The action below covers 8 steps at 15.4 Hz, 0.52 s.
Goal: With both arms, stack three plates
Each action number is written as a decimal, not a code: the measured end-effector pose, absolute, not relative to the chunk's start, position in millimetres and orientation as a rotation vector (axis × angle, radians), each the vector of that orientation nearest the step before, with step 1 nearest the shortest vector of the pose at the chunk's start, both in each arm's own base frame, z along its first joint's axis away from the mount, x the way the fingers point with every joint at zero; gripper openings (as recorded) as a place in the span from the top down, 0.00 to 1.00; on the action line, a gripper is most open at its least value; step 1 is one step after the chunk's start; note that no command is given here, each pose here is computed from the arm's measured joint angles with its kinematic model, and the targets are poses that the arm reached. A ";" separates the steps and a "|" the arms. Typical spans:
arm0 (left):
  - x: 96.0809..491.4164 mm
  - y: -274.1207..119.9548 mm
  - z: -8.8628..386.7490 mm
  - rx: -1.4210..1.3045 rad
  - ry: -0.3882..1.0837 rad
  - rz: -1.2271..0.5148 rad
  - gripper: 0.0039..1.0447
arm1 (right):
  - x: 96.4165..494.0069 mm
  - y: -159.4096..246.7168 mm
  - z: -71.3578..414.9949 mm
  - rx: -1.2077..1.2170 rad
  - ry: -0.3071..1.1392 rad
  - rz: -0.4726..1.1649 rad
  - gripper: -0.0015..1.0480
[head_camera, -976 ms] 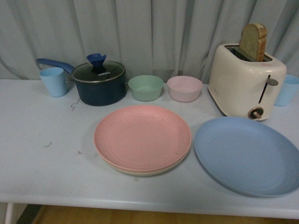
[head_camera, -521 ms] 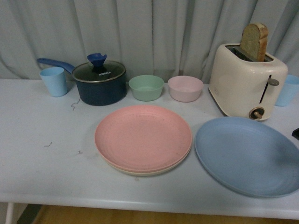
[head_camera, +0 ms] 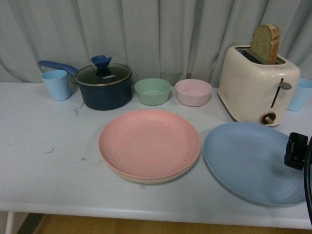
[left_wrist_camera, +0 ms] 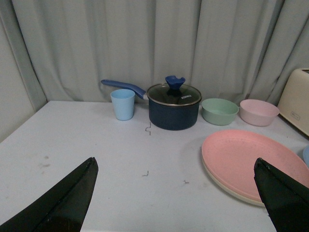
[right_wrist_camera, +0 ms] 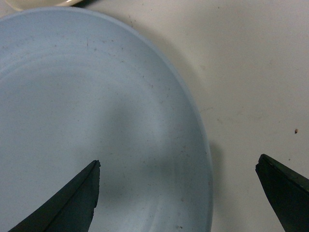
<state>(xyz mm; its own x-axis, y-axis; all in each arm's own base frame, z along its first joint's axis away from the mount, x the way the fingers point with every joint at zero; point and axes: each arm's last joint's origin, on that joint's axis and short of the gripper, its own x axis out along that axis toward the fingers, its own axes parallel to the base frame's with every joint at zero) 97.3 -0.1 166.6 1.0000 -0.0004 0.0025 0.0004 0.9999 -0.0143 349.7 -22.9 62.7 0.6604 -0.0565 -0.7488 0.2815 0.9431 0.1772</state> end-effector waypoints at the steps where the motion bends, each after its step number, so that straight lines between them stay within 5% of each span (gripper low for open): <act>1: 97.3 -0.1 166.6 -0.014 -0.002 0.000 0.06 | 349.2 -22.8 58.2 0.289 0.847 -0.198 0.06; 3: 97.3 -0.1 166.6 -0.014 -0.003 -0.001 0.06 | 348.7 -23.9 54.0 0.287 0.857 -0.208 0.09; 8: 97.3 -0.1 166.6 -0.014 -0.002 0.000 0.06 | 345.1 -32.8 49.1 0.281 0.851 -0.225 0.59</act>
